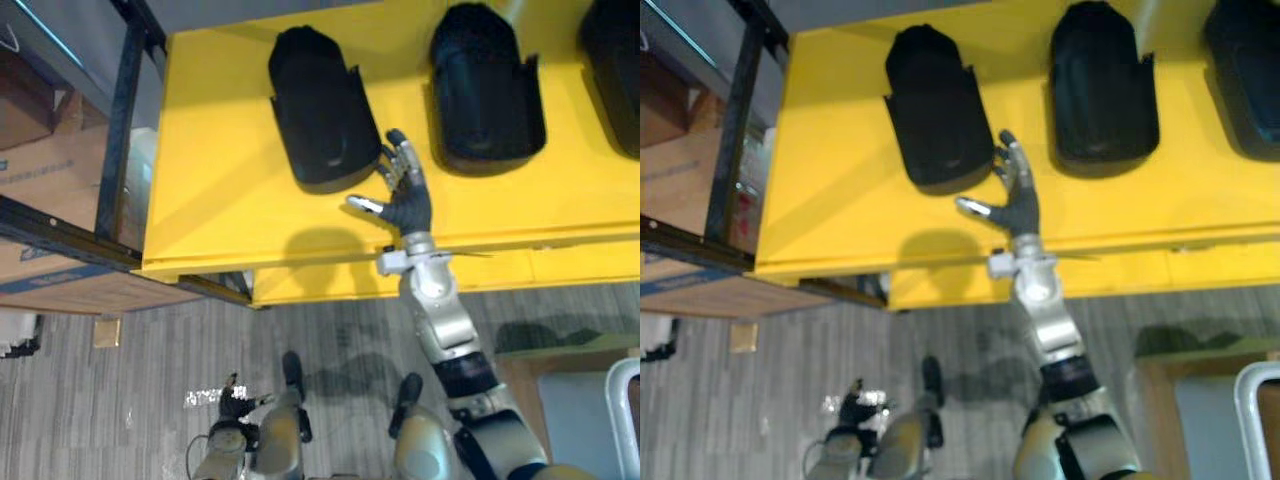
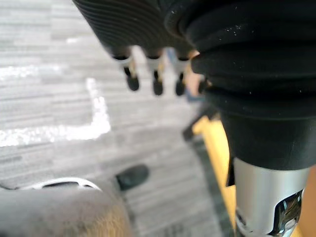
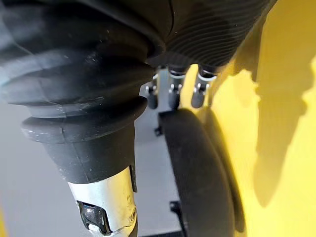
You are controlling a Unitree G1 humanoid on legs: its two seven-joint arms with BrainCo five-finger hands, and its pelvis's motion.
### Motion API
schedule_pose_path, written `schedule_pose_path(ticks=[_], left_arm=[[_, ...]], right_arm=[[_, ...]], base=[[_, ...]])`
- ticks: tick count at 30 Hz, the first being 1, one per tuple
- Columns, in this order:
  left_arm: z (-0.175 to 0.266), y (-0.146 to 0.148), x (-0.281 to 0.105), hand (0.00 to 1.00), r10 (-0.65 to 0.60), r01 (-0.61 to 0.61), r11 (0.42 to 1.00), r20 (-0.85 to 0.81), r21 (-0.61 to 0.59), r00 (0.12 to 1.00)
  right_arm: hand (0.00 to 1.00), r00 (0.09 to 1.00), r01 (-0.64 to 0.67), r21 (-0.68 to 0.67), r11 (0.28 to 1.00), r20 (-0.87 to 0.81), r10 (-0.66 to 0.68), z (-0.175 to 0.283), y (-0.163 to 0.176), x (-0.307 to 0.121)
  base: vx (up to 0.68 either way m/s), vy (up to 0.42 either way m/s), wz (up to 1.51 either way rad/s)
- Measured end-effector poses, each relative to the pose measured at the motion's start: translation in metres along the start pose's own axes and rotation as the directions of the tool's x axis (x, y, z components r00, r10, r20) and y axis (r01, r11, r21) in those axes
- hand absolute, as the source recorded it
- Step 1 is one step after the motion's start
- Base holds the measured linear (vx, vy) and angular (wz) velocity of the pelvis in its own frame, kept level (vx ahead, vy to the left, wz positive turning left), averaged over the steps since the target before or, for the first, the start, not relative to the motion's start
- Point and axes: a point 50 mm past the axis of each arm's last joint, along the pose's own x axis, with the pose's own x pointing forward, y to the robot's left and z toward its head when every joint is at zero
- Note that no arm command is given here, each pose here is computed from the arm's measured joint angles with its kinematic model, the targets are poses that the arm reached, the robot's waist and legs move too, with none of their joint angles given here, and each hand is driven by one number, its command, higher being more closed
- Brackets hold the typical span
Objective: Walk over and take plastic housings, then place them on the shelf
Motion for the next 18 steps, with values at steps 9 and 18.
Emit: schedule_pose_path(ticks=[9, 18], left_arm=[[0.000, 0.000, 0.000, 0.00, -0.004, 0.004, 1.000, 0.000, 0.000, 1.000], [0.000, 0.000, 0.000, 0.00, -0.008, 0.008, 1.000, 0.000, -0.001, 1.000]], right_arm=[[0.00, 0.998, -0.058, -0.008, 0.998, -0.008, 0.058, -0.002, 0.007, -0.001], [0.00, 0.995, -0.089, -0.014, 0.996, -0.040, 0.088, -0.009, 0.011, -0.002]], base=[[0.00, 0.000, 0.00], [0.00, 0.000, 0.00]])
